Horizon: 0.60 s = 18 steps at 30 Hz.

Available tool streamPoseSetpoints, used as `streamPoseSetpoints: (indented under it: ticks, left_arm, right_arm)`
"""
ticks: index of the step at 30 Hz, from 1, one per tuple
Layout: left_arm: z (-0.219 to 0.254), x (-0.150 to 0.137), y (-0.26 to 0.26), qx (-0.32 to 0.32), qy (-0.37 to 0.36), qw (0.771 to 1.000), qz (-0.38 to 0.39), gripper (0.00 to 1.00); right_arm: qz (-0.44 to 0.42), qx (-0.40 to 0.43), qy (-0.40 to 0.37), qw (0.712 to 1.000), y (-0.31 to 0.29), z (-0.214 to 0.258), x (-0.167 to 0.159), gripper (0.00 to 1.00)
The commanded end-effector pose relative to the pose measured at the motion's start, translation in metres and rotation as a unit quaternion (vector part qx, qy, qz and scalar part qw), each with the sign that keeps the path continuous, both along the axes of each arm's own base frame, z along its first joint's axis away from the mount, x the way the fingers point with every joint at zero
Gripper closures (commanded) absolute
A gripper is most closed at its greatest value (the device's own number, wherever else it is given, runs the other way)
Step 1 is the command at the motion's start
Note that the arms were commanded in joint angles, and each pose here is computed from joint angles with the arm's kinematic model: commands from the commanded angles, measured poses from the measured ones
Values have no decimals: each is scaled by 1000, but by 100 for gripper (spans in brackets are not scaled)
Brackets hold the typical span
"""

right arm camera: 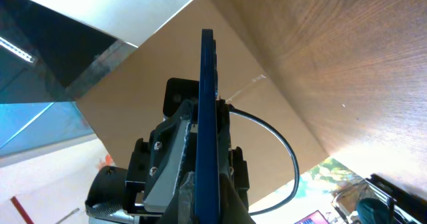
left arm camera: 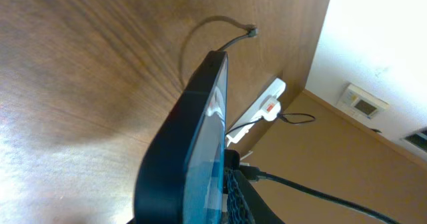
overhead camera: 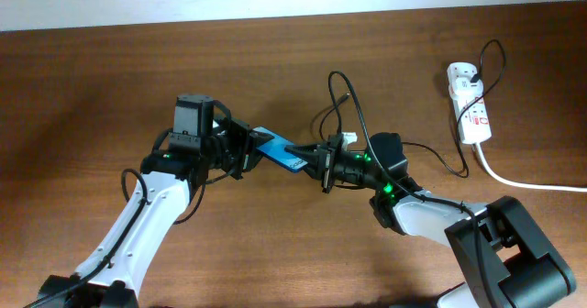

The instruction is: Plug charger to phone and switch on socket

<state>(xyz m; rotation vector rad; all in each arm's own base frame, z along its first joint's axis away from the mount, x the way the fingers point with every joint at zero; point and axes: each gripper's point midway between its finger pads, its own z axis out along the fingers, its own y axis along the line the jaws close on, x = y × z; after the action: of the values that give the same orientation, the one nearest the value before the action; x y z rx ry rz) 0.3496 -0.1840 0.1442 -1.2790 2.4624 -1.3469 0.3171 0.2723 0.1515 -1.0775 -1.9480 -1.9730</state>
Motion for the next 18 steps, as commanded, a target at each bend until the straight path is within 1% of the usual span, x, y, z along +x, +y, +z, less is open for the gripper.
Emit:
streamPoseSetpoints:
  ticks: [1, 3, 9, 10, 11, 12, 13, 14, 16, 17, 18]
  left_arm:
    - [12, 1, -11, 2, -32, 999, -10, 79]
    - [12, 0, -12, 4, -32, 999, -11, 82]
    - [12, 0, -12, 4, -32, 999, -11, 100]
    - [12, 0, -12, 3, -32, 999, -11, 100]
    - [12, 0, -12, 4, -32, 999, -11, 100]
    - [12, 0, -12, 4, -32, 999, -11, 100]
    - [12, 0, -12, 4, -32, 999, -10, 100]
    - [11, 1, -11, 8, -34, 999, -9, 100]
    - [10, 5, -3, 23, -48, 999, -7, 100]
    - [10, 9, 5, 28, -54, 998, -3, 100]
    - [10, 12, 12, 31, -61, 998, -3, 100]
  right_arm:
    - [30, 6, -13, 999, 8, 8, -9, 96]
    - [30, 7, -15, 999, 11, 9, -10, 96]
    - [25, 5, -15, 1000, 14, 8, -10, 95]
    - [25, 5, -15, 1000, 14, 8, -10, 93]
    - [25, 5, -15, 1000, 14, 8, -10, 84]
    - [25, 5, -16, 1000, 14, 8, -10, 79]
    - [25, 3, -19, 999, 14, 8, -10, 72]
    - [26, 2, -21, 999, 14, 8, -10, 63]
    - [30, -18, -68, 997, 13, 7, -9, 51]
    - [35, -42, -111, 992, 12, 3, -9, 43]
    - [33, -69, -149, 986, 11, -3, -7, 28]
